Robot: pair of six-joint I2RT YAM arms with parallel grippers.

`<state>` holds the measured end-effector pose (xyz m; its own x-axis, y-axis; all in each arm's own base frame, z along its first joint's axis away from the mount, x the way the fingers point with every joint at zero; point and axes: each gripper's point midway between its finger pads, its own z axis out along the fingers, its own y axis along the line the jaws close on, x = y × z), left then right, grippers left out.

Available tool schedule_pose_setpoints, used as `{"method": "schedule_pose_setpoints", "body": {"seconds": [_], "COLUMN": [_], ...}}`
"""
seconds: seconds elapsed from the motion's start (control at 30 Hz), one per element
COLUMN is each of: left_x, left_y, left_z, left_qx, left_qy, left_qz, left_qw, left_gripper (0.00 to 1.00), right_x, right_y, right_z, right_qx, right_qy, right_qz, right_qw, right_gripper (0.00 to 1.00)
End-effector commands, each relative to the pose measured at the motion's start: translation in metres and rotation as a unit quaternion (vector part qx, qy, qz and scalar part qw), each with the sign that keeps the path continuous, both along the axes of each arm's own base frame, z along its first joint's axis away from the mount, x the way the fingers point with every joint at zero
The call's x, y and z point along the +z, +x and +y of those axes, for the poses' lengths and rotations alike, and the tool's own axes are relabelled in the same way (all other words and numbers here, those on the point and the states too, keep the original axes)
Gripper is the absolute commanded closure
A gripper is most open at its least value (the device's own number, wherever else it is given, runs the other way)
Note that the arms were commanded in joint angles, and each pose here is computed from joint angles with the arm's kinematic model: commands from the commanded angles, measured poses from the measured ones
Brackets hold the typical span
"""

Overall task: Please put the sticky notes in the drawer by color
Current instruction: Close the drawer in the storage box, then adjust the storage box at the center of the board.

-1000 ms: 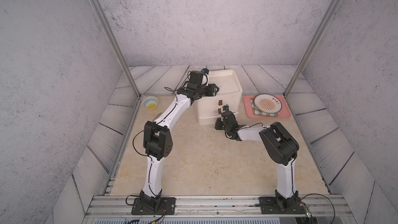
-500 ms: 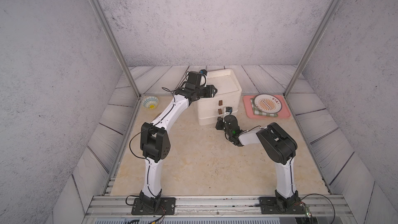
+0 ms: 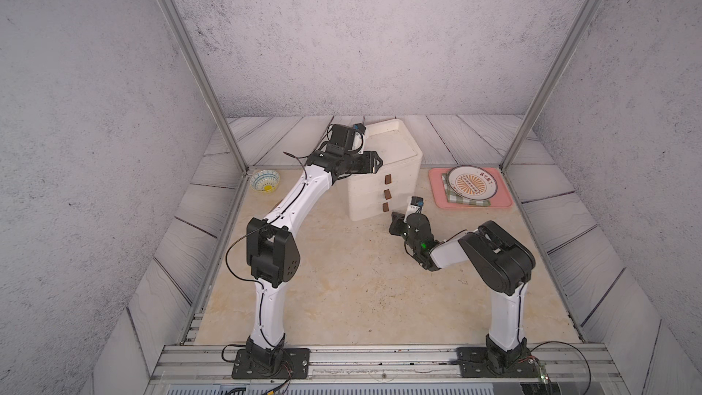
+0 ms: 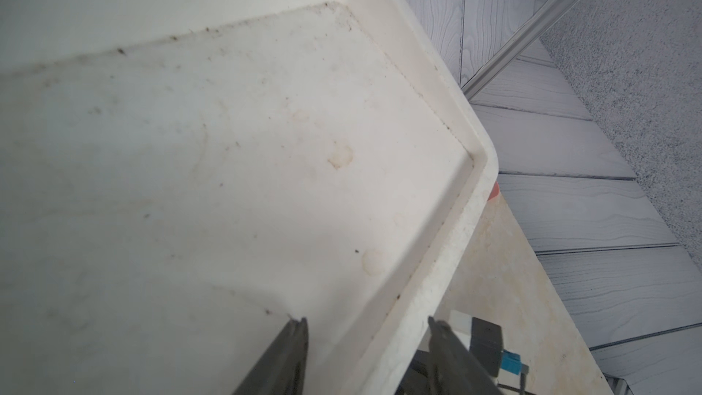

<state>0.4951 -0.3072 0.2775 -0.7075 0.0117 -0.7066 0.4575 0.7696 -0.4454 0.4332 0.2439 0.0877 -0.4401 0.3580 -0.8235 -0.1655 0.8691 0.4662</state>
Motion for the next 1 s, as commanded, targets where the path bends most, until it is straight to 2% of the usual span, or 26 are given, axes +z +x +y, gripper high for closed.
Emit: {"method": "schedule_pose_setpoints", "body": {"seconds": [0.0, 0.1, 0.17, 0.27, 0.4, 0.47, 0.57, 0.67, 0.8, 0.87, 0.97], "left_x": [0.024, 0.051, 0.058, 0.055, 0.053, 0.032, -0.015, -0.059, -0.123, -0.143, -0.159], "left_y": [-0.02, -0.024, -0.025, -0.028, -0.041, -0.042, -0.039, -0.025, -0.01, -0.003, 0.008], "left_z": [0.012, 0.025, 0.045, 0.086, 0.152, 0.186, 0.207, 0.199, 0.192, 0.189, 0.183], "left_qx": [-0.001, 0.01, 0.031, 0.076, 0.161, 0.22, 0.239, 0.223, 0.201, 0.203, 0.206], "left_qy": [0.009, 0.004, 0.013, 0.026, -0.007, -0.016, -0.038, -0.043, -0.05, -0.059, -0.081], "left_qz": [0.016, -0.005, -0.013, -0.007, -0.022, -0.024, 0.038, 0.084, 0.183, 0.201, 0.212], "left_qw": [1.0, 1.0, 0.999, 0.997, 0.987, 0.975, 0.969, 0.97, 0.961, 0.957, 0.952], "left_gripper": [0.42, 0.39, 0.39, 0.38, 0.38, 0.33, 0.32, 0.32, 0.33, 0.33, 0.33], "right_x": [0.064, 0.076, 0.082, 0.087, 0.09, 0.086, 0.082, 0.075, 0.065, 0.062, 0.057], "right_y": [-0.003, 0.001, 0.009, 0.02, 0.046, 0.067, 0.107, 0.144, 0.179, 0.187, 0.189], "right_z": [-0.033, -0.056, -0.068, -0.095, -0.124, -0.125, -0.102, -0.084, -0.087, -0.083, -0.074], "right_qx": [-0.04, -0.037, -0.019, -0.02, -0.029, -0.013, 0.07, 0.134, 0.142, 0.153, 0.183], "right_qy": [-0.016, -0.026, -0.006, 0.022, 0.062, 0.081, 0.13, 0.194, 0.243, 0.247, 0.269], "right_qz": [-0.037, 0.001, 0.036, 0.073, 0.099, 0.128, 0.167, 0.205, 0.212, 0.213, 0.221], "right_qw": [0.998, 0.999, 0.999, 0.997, 0.993, 0.988, 0.975, 0.95, 0.936, 0.933, 0.919], "right_gripper": [0.81, 0.76, 0.74, 0.73, 0.72, 0.71, 0.7, 0.69, 0.69, 0.69, 0.69]}}
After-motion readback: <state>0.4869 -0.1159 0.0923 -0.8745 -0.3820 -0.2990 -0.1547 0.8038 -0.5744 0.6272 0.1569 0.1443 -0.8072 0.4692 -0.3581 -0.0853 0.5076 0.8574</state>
